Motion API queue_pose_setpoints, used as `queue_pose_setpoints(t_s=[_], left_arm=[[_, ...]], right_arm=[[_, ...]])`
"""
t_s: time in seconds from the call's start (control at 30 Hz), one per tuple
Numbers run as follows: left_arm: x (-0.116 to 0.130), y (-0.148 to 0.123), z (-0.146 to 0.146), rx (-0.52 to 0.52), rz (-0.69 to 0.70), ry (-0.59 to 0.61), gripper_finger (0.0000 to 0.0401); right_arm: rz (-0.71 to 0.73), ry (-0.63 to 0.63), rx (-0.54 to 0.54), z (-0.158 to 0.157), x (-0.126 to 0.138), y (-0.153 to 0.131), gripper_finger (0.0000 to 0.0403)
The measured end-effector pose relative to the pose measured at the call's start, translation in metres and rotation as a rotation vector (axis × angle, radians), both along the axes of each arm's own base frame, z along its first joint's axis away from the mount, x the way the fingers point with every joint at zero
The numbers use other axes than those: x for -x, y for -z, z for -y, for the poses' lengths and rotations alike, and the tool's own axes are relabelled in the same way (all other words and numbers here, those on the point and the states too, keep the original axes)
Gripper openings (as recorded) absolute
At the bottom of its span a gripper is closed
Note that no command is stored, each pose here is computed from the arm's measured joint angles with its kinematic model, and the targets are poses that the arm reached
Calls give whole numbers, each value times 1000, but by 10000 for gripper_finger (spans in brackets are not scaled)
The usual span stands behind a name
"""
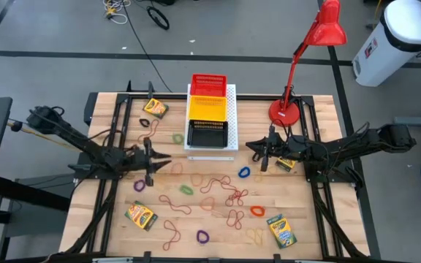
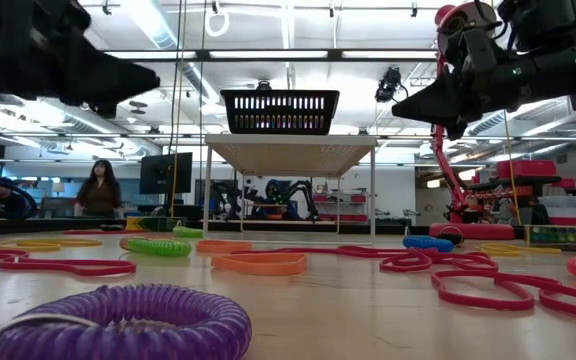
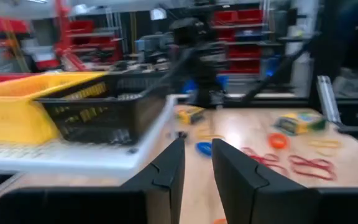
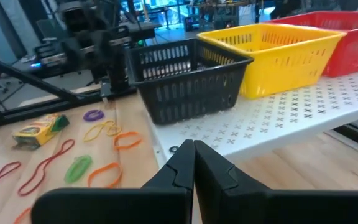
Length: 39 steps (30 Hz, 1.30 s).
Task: Pick & Place Office Desk Supplies
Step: Put the yellow rubber band into the red bin on the shelf
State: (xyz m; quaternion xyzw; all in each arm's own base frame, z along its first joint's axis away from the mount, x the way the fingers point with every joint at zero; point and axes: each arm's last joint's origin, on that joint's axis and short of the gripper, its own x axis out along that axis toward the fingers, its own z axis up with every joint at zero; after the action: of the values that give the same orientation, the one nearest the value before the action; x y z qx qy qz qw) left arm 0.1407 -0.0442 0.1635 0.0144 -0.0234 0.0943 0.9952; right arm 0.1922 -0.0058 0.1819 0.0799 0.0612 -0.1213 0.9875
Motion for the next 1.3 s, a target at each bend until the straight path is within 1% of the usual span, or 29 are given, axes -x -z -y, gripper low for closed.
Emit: queue_pose_setpoints(t_s=[0.07,0.13,0.23,0.33,0.43,0.53,0.57,0.63,0.73,0.87,1.03,1.13,1.3], left_arm=[[-3,2,-4,38,-25,-37,88],[-7,0,-7,35,-47,-65,88],[-11,3,-12,2,-94,-97,87],[-12,3,-14,1,-94,-111,78],[-12,4,-14,-9,-104,-99,52],[-12,4,-13,-25,-106,-72,14],[-12,4,-13,-25,-105,-57,9],[-13,4,-12,-27,-103,-43,8],[-12,4,-12,-29,-107,-42,15],[-12,4,-12,-28,-106,-42,25],[-12,4,-12,-28,-107,-42,26],[-12,4,-12,-28,-107,-42,25],[-13,4,-12,-28,-106,-42,25]], right_arm=[[-33,-26,-9,-3,-1,1,9],[-117,-56,-18,-10,-5,0,8],[-307,-54,-18,-25,-8,-5,5],[-473,-24,-8,-43,-5,-13,3],[-576,0,-19,-60,2,-19,5],[-664,26,-70,-74,6,-18,12],[-696,36,-82,-77,7,-16,15],[-766,58,-108,-83,8,-11,25],[-893,96,-113,-88,8,-1,47],[-1009,158,-96,-86,4,10,88],[-1110,177,-110,-70,-4,22,132],[-1134,169,-122,-57,-10,23,145],[-1139,87,-178,-42,-19,23,148]])
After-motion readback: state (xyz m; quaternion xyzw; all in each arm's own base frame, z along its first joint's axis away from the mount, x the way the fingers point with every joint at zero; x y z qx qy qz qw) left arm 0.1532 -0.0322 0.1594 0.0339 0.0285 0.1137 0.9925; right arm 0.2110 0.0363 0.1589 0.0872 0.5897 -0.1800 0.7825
